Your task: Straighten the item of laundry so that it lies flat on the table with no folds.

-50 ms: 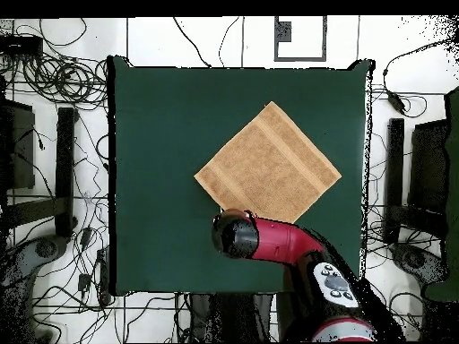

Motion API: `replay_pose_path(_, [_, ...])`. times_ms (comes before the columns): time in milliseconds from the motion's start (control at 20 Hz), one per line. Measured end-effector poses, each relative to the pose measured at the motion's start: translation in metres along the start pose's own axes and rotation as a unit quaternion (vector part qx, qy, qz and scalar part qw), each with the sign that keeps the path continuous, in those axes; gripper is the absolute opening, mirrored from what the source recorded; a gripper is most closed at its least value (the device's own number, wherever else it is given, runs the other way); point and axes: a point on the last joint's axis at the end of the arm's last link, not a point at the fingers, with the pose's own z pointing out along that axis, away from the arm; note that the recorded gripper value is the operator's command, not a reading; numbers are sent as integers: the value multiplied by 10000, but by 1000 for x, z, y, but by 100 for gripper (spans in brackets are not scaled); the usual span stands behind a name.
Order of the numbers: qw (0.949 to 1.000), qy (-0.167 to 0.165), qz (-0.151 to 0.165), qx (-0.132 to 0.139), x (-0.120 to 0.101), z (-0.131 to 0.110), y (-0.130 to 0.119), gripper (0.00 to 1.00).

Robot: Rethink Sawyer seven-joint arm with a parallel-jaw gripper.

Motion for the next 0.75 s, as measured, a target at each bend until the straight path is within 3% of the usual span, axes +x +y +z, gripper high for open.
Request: replay_pose_path(750, [9990,-377,81,224,-15,-36,-30,0])
